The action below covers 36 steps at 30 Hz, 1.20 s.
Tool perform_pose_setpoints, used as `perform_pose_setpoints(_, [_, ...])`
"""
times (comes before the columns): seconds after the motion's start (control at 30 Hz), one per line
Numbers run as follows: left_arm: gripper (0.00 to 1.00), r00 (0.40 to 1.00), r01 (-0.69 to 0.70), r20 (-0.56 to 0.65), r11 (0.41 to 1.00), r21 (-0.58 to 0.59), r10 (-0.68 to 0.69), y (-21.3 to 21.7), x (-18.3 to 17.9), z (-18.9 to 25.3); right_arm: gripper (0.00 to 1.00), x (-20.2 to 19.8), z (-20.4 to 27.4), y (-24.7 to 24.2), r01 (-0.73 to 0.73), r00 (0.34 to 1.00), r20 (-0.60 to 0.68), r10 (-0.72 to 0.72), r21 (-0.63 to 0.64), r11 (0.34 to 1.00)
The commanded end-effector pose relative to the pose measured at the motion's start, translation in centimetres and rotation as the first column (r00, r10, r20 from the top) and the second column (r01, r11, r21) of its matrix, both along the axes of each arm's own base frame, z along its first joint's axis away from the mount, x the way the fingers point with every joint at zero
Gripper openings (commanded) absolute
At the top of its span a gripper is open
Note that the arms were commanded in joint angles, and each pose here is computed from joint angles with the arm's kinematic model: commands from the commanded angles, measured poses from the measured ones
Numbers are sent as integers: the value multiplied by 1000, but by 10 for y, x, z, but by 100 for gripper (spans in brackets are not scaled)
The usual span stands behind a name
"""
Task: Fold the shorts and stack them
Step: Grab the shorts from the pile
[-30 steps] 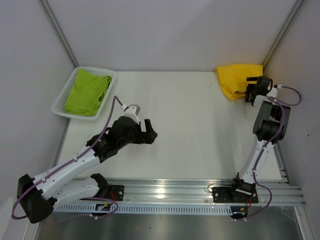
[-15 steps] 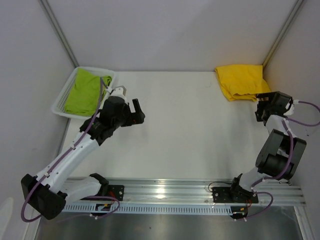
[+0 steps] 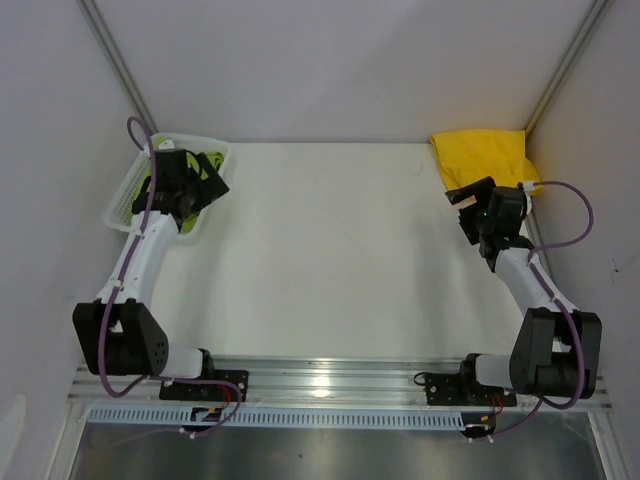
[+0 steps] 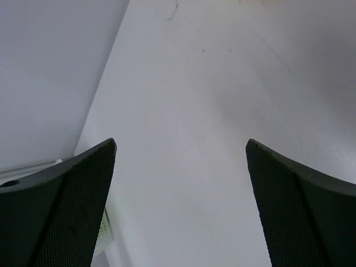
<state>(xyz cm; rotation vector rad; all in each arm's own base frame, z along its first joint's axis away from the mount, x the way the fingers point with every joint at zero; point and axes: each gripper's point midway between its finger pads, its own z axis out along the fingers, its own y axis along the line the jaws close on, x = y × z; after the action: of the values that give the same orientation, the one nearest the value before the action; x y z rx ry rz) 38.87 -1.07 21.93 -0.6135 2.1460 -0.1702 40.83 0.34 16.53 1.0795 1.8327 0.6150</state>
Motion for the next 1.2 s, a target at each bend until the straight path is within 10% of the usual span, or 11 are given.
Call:
perform_pose_setpoints(0.0, [99, 998, -43, 32, 994, -97, 47, 23, 22, 3, 99, -4, 20, 15, -32, 998, 53, 37, -94, 995])
perform_pose_setpoints(0.47, [81, 976, -216, -66, 956, -200, 207, 81, 75, -71, 98, -17, 27, 55, -141, 985, 77, 154, -156, 978])
perform_pose_setpoints(0.87, [33, 956, -292, -64, 948, -126, 285, 105, 92, -84, 98, -15, 12, 64, -185, 979, 56, 194, -132, 974])
perform_pose_setpoints(0.97, [0, 948, -319, -43, 943, -98, 317, 111, 88, -74, 98, -13, 8, 66, -194, 978, 48, 201, -123, 973])
perform_pose_setpoints(1.17, [0, 933, -358, 22, 931, -72, 360, 119, 78, -38, 98, -11, 3, 73, -214, 975, 40, 220, -115, 970])
